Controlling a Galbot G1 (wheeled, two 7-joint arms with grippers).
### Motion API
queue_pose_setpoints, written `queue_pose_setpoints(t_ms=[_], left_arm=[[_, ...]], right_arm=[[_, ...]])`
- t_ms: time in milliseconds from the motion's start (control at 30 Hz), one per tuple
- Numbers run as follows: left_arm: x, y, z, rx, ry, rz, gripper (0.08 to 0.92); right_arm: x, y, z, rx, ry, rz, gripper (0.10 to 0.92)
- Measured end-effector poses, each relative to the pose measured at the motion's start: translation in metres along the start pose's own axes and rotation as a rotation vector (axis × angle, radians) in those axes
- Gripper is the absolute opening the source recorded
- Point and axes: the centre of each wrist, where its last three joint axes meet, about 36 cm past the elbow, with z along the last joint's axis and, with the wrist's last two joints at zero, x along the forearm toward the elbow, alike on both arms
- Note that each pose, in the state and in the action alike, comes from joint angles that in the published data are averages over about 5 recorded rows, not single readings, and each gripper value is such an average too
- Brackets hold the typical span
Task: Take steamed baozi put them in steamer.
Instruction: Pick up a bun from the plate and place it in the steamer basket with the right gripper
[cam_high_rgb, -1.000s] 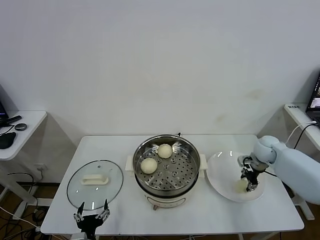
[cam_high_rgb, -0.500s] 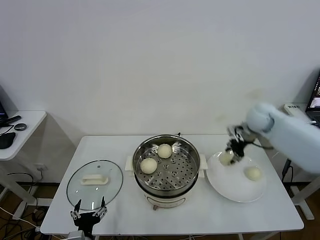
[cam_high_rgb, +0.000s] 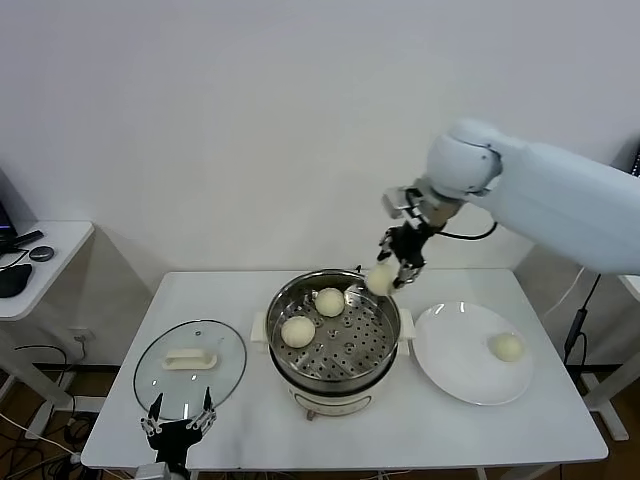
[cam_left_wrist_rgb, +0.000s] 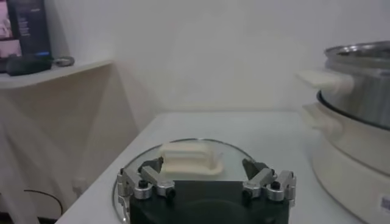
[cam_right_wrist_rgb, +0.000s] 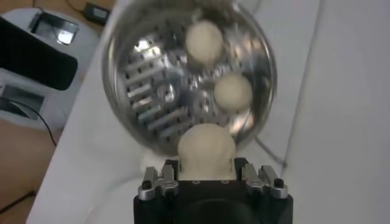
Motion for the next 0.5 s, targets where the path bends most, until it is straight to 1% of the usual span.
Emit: queue_pose_setpoints(t_ms=[233,500], left_arm=[[0.002,-0.004,0.000,0.008,-0.005,-0.005,0.823],[-0.002,-0.002,0.001,0.010,-0.008,-0.018,0.823]], right_arm=[[-0.020,0.000,-0.036,0.138,-0.033,-0.012,0.527],[-0.049,-0.001,-0.056,0.234,-0.059,-0.021,0.529]])
